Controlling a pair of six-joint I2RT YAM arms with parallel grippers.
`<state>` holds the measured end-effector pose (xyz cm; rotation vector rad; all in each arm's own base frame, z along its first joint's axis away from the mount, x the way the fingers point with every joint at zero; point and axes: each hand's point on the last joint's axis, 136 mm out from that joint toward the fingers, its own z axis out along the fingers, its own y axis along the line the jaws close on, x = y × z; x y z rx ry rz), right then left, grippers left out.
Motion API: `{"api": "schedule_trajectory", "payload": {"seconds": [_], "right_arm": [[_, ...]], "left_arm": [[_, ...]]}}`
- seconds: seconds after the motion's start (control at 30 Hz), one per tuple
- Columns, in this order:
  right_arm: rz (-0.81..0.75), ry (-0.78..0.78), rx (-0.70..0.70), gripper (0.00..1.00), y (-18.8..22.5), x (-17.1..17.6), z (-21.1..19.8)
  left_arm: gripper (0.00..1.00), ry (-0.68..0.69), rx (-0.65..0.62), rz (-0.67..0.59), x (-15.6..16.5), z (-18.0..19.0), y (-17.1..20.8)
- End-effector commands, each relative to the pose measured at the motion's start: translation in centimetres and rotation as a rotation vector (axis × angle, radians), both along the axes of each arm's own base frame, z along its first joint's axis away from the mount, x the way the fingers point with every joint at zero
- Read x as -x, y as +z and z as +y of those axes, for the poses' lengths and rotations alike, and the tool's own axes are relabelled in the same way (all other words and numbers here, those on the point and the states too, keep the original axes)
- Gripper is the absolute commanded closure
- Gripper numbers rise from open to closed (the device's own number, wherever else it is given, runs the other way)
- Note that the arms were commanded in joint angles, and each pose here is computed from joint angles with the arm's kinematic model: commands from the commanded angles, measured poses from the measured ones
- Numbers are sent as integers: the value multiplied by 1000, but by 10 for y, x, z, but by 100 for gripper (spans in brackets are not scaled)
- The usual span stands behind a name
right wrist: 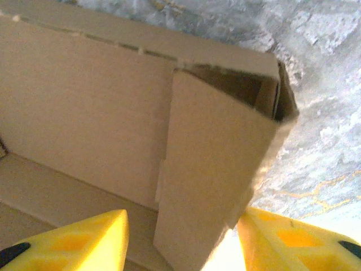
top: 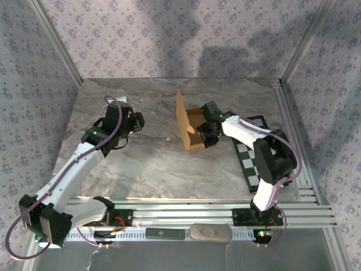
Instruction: Fold the paper box
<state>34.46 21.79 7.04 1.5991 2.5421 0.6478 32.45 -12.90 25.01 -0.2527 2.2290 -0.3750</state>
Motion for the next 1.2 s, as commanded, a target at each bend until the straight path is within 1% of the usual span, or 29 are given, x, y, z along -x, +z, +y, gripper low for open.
{"api": "schedule_trajectory", "payload": {"seconds": [0.0, 0.2, 0.4, 0.6, 0.7, 0.87, 1.0, 1.17], "right_arm": [[-59, -2, -3, 44, 6, 8, 2], [-182, 20, -47, 50, 5, 17, 13], [-208, 46, -82, 53, -4, 15, 24], [-211, 54, -88, 65, -10, 11, 27], [-196, 61, -88, 66, -14, 15, 28], [-185, 59, -71, 65, -17, 21, 25], [-175, 63, -74, 66, -22, 20, 26], [-181, 60, -73, 68, -25, 16, 25]], "left_arm": [[55, -18, 22, -25, 2, -4, 8], [55, -21, 22, -24, 4, -4, 6], [56, -25, 24, -24, 4, -5, 7], [57, -27, 23, -24, 3, -5, 7], [57, -27, 19, -24, 3, -5, 6], [58, -29, 20, -25, 3, -5, 7], [59, -33, 22, -25, 3, -6, 7], [59, -35, 20, -27, 3, -6, 9]]}}
